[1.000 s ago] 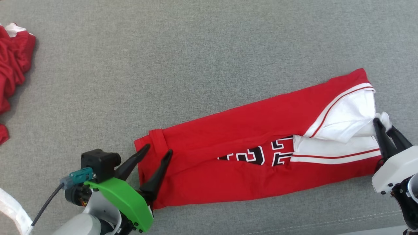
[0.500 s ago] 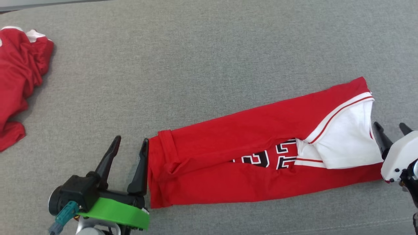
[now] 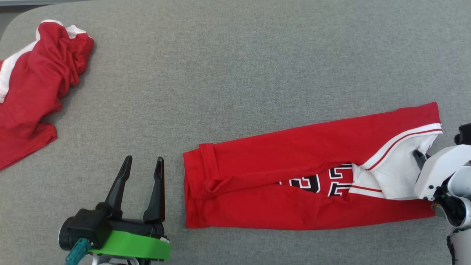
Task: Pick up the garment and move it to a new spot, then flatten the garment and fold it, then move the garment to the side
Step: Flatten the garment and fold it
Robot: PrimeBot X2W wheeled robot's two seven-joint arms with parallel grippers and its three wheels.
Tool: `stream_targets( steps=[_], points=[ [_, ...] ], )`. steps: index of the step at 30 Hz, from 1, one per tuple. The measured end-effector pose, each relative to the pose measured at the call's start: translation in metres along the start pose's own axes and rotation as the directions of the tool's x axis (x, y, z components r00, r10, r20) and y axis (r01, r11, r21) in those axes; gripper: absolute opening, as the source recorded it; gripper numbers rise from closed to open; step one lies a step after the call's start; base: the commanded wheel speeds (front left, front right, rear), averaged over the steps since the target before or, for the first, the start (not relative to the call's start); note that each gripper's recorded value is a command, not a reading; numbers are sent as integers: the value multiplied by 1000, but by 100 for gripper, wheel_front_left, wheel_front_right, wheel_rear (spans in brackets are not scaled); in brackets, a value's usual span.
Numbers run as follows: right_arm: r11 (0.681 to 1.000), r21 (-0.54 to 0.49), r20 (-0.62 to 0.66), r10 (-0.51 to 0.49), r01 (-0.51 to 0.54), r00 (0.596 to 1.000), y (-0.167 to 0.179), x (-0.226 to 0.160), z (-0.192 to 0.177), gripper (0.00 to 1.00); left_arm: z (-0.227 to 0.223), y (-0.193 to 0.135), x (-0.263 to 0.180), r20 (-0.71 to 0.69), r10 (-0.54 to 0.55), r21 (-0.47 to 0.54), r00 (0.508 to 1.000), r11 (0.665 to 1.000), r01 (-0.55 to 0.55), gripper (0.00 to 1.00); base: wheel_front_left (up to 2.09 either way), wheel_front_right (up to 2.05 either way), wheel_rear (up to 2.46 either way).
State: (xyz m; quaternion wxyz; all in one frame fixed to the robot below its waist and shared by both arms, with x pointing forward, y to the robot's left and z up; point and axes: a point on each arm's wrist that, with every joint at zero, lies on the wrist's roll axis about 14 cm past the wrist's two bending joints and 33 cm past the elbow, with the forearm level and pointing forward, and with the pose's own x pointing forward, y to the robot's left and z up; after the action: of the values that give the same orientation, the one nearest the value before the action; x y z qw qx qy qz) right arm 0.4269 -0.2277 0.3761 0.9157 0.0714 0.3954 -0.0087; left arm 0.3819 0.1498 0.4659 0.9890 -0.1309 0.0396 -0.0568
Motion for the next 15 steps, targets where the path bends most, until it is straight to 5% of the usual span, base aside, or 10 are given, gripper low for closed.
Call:
stream_targets(
  steps=[12, 15],
  points=[
    [968, 60, 237, -249, 242, 939, -115, -80, 89, 0, -5, 3, -29, 14, 40, -27, 999, 999, -40, 100, 0, 0, 0],
    [971, 16, 291, -231, 237, 928, -113, -103, 115, 0, -4, 2, -36, 22, 52, -40, 998, 998, -51, 100, 0, 0, 0]
  ],
)
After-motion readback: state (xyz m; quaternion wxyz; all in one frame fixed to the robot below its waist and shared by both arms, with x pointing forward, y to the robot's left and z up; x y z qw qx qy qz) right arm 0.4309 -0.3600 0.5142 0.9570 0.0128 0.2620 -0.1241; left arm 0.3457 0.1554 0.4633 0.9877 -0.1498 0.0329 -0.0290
